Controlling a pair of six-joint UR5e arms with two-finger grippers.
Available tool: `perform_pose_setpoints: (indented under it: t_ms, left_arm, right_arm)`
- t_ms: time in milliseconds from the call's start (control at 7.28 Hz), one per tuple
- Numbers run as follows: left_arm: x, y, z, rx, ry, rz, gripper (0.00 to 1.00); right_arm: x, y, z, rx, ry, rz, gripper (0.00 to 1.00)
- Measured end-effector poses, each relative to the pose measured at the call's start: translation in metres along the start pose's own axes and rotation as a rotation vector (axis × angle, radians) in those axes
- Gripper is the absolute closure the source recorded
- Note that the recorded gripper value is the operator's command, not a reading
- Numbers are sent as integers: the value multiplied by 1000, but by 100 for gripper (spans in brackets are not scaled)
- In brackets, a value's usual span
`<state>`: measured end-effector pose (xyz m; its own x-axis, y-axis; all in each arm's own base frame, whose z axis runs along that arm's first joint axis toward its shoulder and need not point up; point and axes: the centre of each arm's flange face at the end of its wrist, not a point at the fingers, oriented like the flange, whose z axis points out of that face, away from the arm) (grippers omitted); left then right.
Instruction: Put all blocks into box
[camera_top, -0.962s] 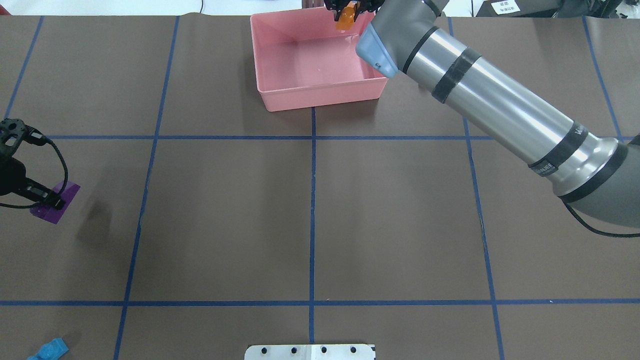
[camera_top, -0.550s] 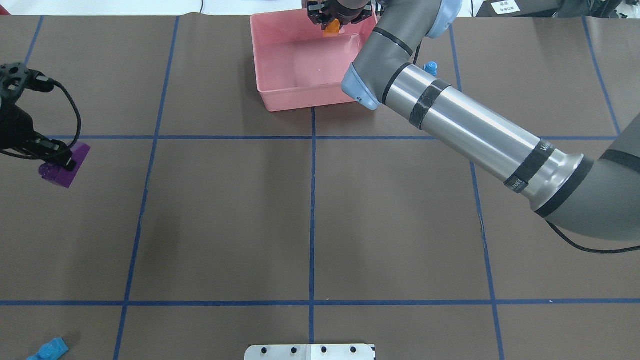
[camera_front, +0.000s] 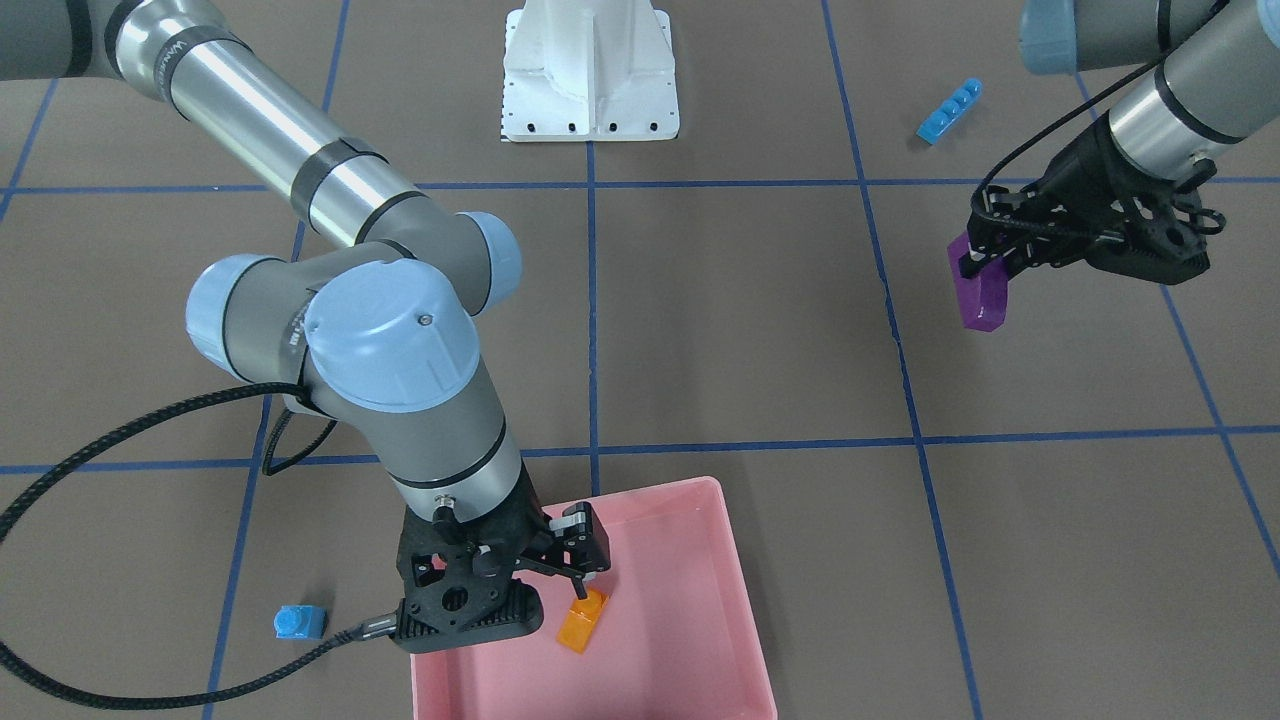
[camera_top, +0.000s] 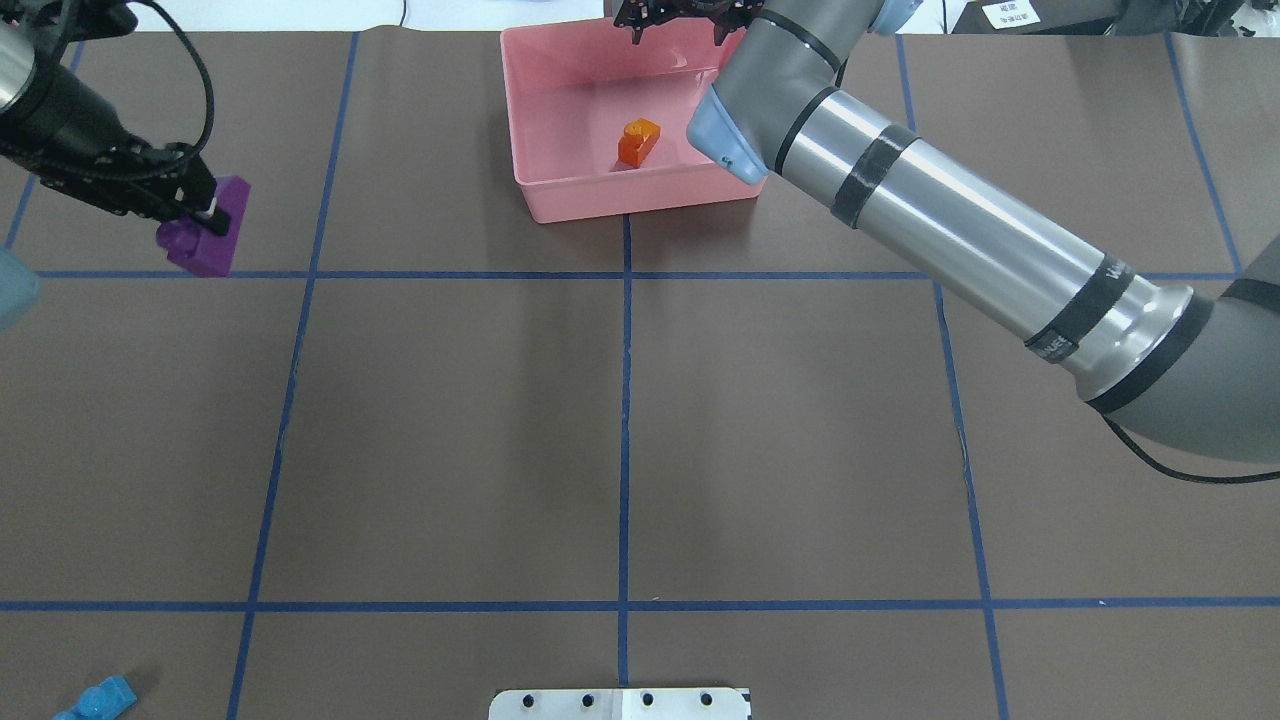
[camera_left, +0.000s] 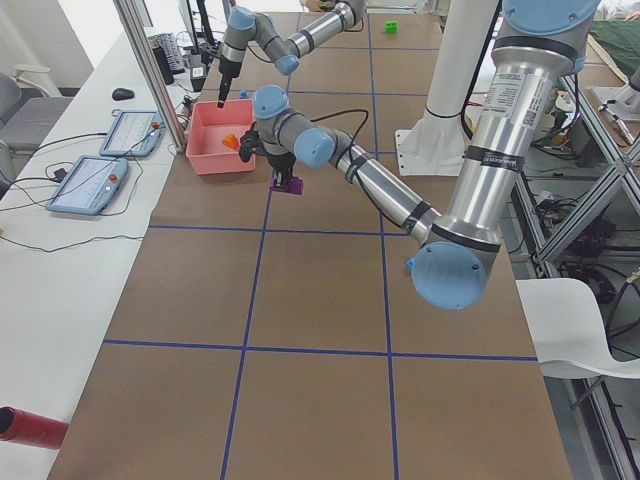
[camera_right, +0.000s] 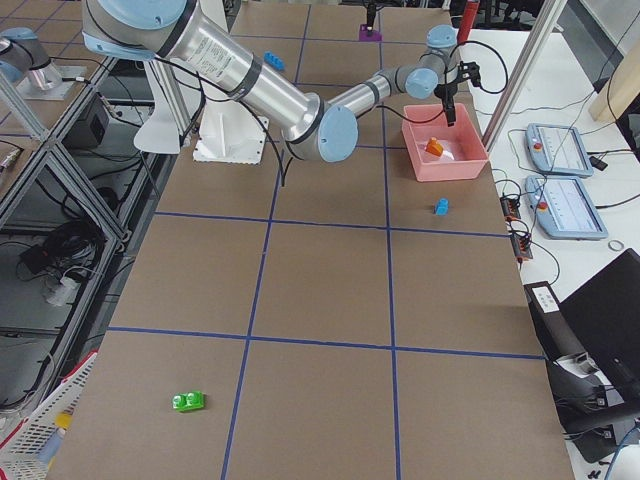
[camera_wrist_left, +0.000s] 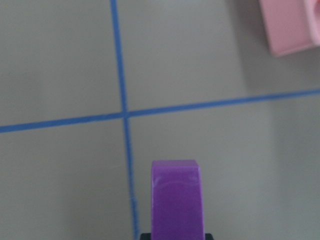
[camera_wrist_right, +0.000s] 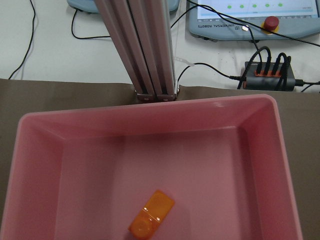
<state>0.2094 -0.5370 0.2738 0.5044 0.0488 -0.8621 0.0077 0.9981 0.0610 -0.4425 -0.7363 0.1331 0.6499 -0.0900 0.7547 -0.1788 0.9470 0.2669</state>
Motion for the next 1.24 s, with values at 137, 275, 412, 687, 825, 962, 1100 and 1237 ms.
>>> perform_pose_setpoints:
  t_ms: [137, 275, 412, 687, 825, 962, 1100, 1237]
  left_arm:
    - [43, -25, -6, 22, 29, -63, 100]
    - [87, -52, -4, 38, 53, -111, 100]
    - [121, -76, 7, 71, 76, -148, 100]
    - [168, -119, 51, 191, 128, -216, 100]
    - [193, -140, 74, 255, 133, -245, 100]
    - [218, -161, 97, 321, 118, -268, 100]
    - [234, -180, 122, 377, 101, -282, 100]
    - [239, -191, 142, 414, 86, -288, 100]
  right_arm:
    - [22, -3, -20, -65, 39, -44, 1]
    - [57, -1, -29, -117, 85, -109, 0]
    - [99, 3, -26, -155, 123, -163, 1]
    - [184, 19, -6, -210, 177, -267, 1]
    - [212, 27, 5, -232, 197, -305, 0]
    - [229, 36, 16, -241, 209, -328, 1]
    - [238, 43, 31, -232, 207, -345, 1]
    - [243, 47, 48, -211, 196, -353, 1]
